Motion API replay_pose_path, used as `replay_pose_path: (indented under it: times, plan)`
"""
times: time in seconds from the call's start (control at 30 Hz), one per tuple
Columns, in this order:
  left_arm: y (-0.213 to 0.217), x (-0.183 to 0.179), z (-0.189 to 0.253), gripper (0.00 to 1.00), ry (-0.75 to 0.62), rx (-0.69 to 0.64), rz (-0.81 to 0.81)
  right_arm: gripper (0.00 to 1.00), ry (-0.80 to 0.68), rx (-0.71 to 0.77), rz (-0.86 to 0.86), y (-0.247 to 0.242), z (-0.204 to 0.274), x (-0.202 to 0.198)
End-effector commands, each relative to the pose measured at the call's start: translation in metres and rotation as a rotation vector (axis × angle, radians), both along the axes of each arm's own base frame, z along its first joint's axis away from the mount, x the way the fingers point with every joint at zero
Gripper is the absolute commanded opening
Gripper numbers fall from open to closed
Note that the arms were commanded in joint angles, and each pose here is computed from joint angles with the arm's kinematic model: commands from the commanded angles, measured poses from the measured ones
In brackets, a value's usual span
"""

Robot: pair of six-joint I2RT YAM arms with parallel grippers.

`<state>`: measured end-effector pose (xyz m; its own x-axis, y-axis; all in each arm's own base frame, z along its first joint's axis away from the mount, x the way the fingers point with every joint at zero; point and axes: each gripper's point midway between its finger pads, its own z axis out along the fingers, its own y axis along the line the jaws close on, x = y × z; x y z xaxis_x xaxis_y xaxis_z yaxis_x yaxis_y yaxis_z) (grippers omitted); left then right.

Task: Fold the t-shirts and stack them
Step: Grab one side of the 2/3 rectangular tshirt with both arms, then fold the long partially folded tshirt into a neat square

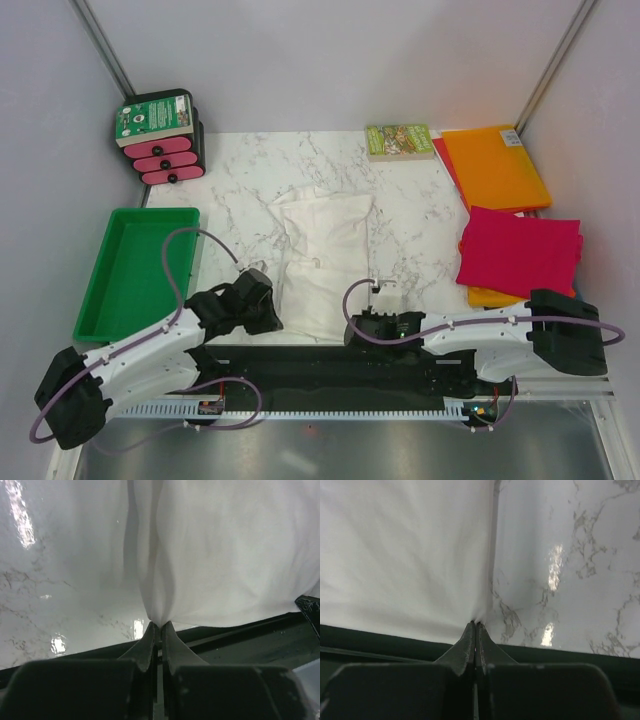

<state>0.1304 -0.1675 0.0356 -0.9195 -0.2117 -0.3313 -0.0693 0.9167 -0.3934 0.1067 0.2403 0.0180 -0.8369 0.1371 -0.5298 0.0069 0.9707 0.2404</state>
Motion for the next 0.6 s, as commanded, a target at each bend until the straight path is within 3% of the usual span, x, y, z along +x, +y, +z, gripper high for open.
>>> replay_pose_path:
  times: [0.0, 0.27, 0.57]
  plan:
    - [0.003, -0.014, 0.017, 0.02, -0.008, -0.028, 0.018, 0.0, -0.077, -0.071, -0.05, -0.012, 0.02, -0.002]
    - [-0.01, 0.016, 0.094, 0.02, -0.206, -0.113, 0.031, 0.0, -0.298, 0.001, -0.098, 0.005, 0.108, 0.034]
    - [-0.022, 0.067, 0.12, 0.02, -0.309, 0.043, 0.041, 0.0, -0.363, -0.078, -0.2, -0.02, 0.14, 0.108]
